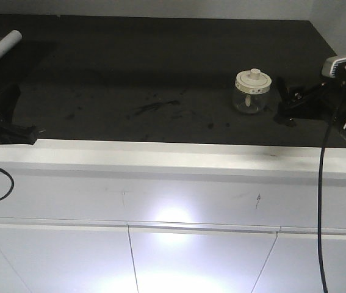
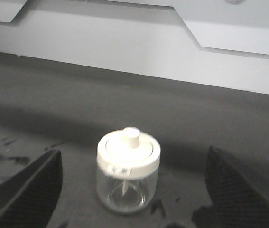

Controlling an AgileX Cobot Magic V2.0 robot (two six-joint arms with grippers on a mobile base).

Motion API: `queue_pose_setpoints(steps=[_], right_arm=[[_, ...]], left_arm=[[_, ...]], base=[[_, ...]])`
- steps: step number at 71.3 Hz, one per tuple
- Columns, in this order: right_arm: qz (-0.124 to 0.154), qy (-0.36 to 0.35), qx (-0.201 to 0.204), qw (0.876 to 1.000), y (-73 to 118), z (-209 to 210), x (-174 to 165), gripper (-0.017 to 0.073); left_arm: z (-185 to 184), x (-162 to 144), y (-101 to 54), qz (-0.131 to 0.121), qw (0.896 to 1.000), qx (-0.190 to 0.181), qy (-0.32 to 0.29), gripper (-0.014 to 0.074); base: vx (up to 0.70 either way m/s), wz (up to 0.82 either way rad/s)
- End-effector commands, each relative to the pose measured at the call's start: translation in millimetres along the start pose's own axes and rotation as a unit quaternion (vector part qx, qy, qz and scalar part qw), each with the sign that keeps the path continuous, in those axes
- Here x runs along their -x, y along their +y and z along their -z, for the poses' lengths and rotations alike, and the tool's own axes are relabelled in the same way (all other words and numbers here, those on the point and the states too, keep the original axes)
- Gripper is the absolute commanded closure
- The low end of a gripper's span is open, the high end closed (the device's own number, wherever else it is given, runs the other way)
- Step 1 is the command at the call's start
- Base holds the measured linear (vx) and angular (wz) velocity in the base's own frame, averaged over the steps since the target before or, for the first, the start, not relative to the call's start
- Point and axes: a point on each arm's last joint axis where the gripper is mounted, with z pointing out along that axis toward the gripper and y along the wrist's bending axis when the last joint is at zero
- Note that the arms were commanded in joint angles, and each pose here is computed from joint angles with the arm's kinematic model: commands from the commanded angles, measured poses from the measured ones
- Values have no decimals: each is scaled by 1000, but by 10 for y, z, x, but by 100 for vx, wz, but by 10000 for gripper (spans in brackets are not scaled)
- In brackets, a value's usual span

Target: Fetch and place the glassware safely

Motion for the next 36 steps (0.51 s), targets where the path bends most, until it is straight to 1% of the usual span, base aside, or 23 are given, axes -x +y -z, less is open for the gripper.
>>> queue_pose_setpoints(steps=[1,8,13,24,28,36], right_arm=[[-12,-69,0,998,-73,-152,305,-18],[-14,-77,13,997,-102,-367,342,-18],[-7,-86,25,996,-128,-537,398,-18],[-8,-82,50,995,-165,-862,400,-18],[-3,-89,60,994,-176,-967,443,-18],[8,-81,74,994,-191,-1154,392,-18]], left_arm=[[10,224,-8,3,998,-2,-65,591],[10,224,-8,3,998,-2,-65,591],[10,224,-8,3,998,-2,-65,591],[7,215,-7,3,998,-2,-62,591],[7,215,-7,3,998,-2,-62,591],[7,215,-7,-1,998,-2,-62,591]], base=[[0,0],[0,0],[0,0],[0,0],[0,0],[0,0]])
